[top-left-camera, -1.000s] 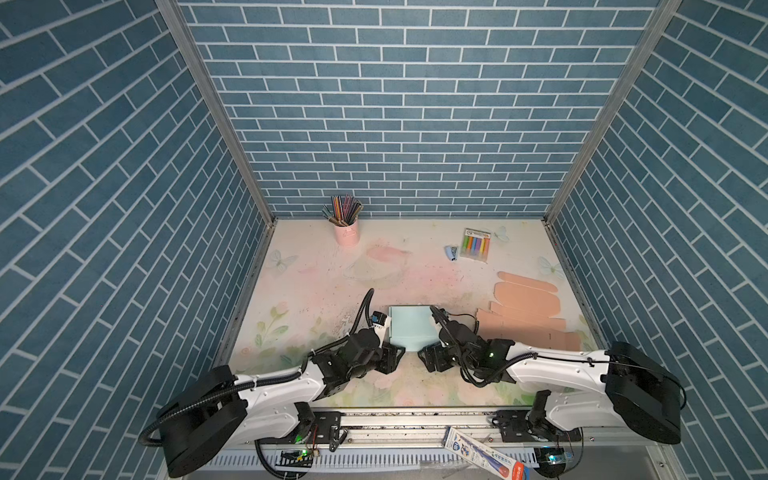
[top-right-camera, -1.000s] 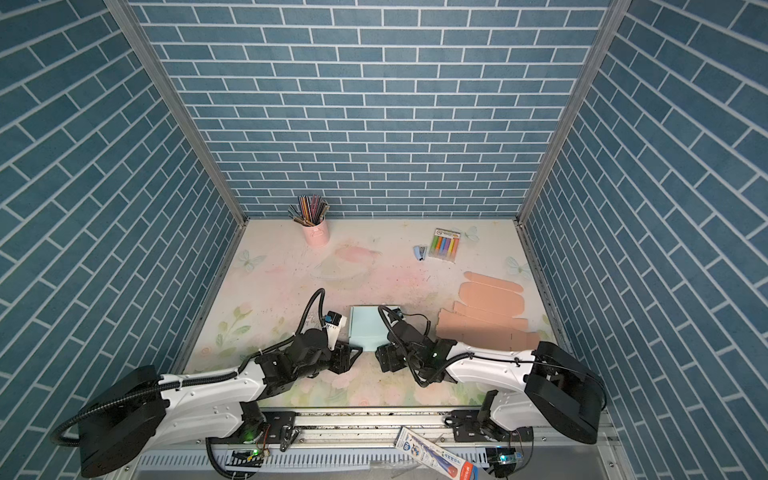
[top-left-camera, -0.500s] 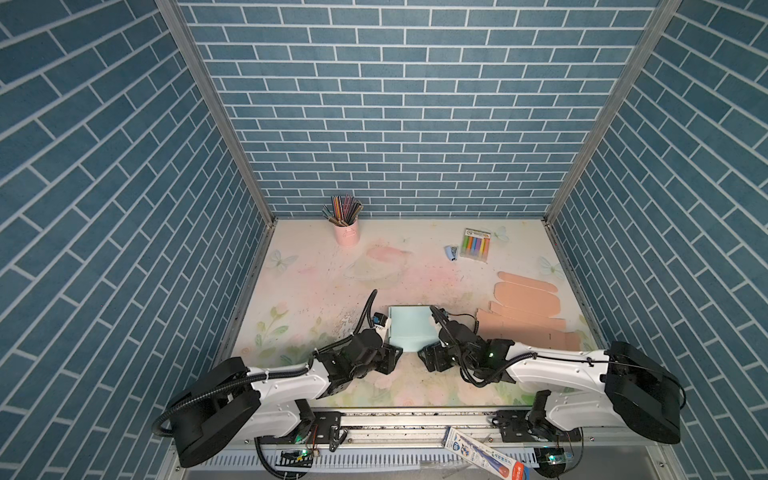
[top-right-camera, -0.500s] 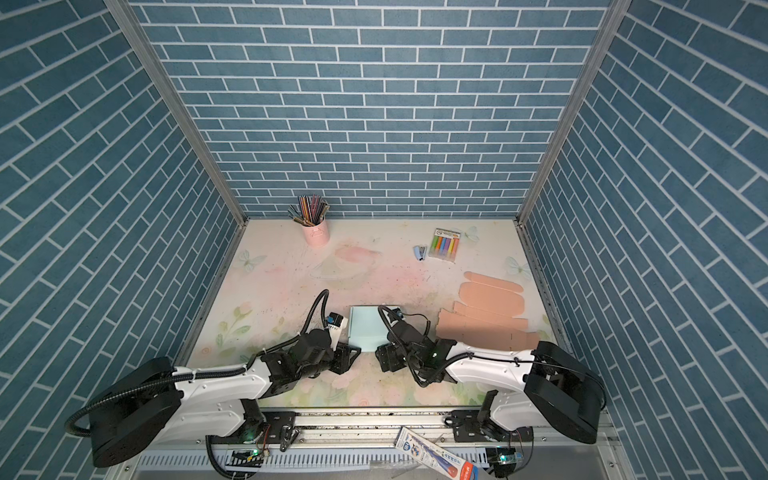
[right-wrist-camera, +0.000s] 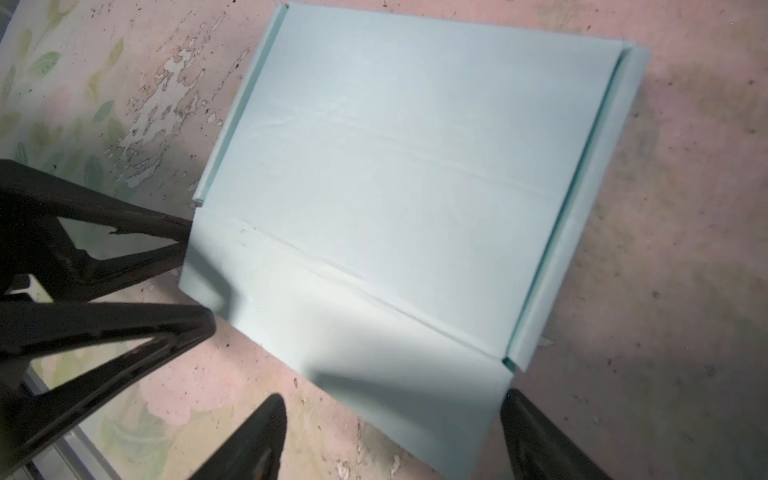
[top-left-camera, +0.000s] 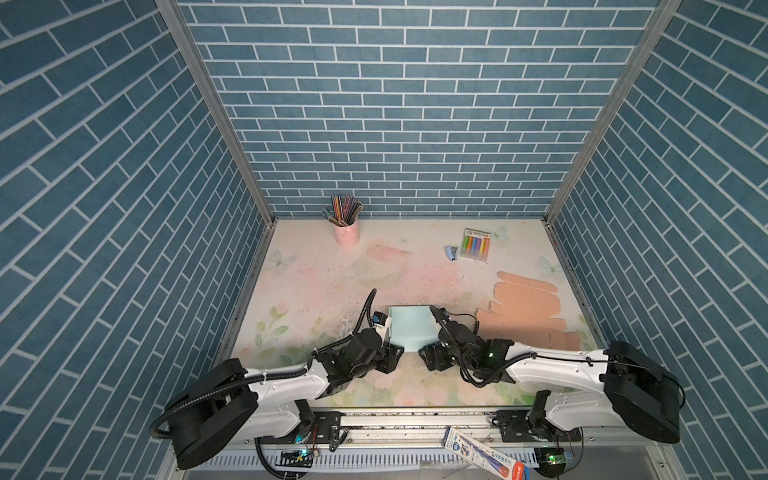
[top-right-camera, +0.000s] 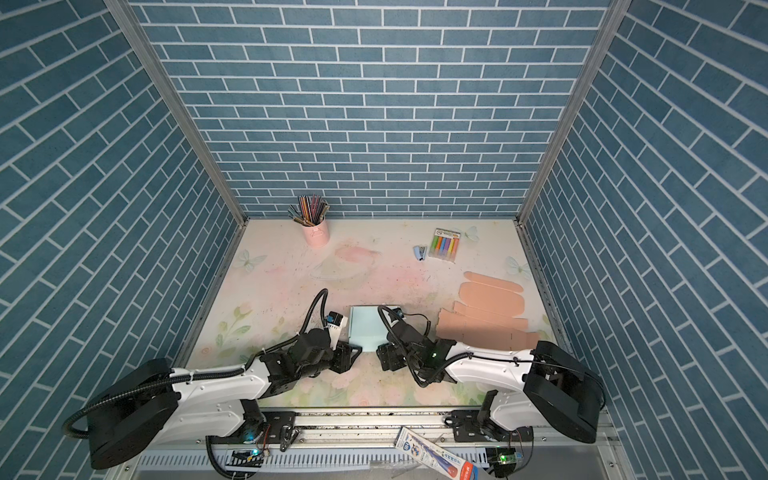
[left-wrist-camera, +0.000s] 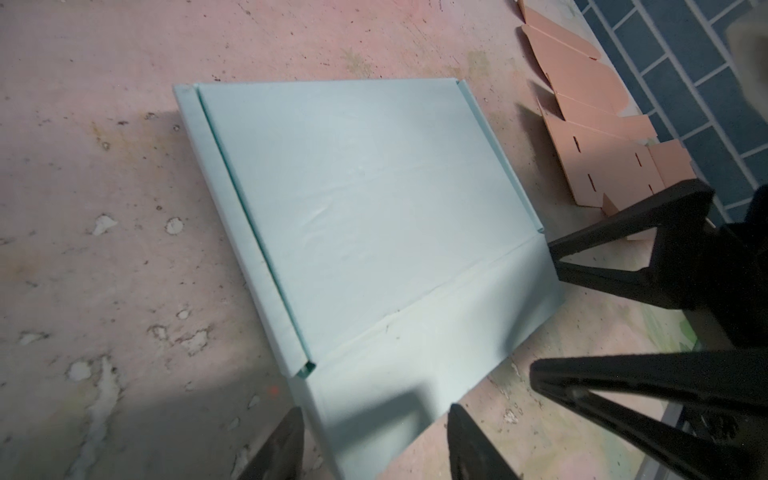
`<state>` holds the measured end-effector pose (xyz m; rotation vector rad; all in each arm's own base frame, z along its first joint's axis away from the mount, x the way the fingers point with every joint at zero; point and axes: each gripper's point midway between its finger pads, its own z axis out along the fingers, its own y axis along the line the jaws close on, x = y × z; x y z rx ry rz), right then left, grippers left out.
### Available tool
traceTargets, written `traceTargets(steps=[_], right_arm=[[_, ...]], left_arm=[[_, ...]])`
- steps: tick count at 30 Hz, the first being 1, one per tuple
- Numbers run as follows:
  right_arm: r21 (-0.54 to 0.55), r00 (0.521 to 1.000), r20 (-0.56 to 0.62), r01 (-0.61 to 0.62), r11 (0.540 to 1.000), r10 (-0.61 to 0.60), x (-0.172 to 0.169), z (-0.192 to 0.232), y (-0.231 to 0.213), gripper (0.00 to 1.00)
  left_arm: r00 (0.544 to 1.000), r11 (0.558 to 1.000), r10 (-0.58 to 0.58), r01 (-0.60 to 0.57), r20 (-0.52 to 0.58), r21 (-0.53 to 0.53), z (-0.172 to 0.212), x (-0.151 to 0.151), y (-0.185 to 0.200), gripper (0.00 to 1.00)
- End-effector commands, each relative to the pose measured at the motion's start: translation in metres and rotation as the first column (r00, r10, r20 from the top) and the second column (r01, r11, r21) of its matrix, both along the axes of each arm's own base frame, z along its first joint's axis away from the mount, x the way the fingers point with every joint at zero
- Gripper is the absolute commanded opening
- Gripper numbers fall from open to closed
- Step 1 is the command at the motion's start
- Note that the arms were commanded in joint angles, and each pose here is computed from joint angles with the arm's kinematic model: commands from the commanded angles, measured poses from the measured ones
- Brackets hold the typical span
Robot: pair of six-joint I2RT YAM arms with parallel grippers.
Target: Fold the paper box
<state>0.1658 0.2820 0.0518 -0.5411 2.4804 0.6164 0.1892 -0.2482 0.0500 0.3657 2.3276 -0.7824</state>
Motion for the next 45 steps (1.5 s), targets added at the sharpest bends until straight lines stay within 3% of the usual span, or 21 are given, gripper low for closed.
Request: traceTargets(steps=[1, 18, 35, 45], right_arm=[[0.004, 1.000, 0.013, 0.026, 1.000, -0.026, 0.003, 0.007, 0.000, 0.82], [-0.020, 0.999, 0.012, 0.037, 0.999, -0.037, 0.010, -0.002, -0.005, 0.73], [-0.050, 0.999, 0.003, 0.052, 0.997, -0.051, 0.015, -0.015, -0.013, 0.71], [-0.032, 0.993, 0.077, 0.093, 0.995, -0.090, 0.022, 0.024, -0.030, 0.75]], left_arm=[[0.999, 1.000, 0.024, -0.024, 0.023, 0.002, 0.006, 0.006, 0.002, 0.55], [0.999, 0.999, 0.037, -0.037, 0.017, 0.024, -0.001, 0.013, 0.006, 0.38], [0.998, 0.997, 0.054, -0.055, 0.016, 0.054, -0.012, 0.018, 0.010, 0.37], [0.999, 0.998, 0.045, -0.046, 0.017, 0.035, -0.008, 0.017, 0.008, 0.37]])
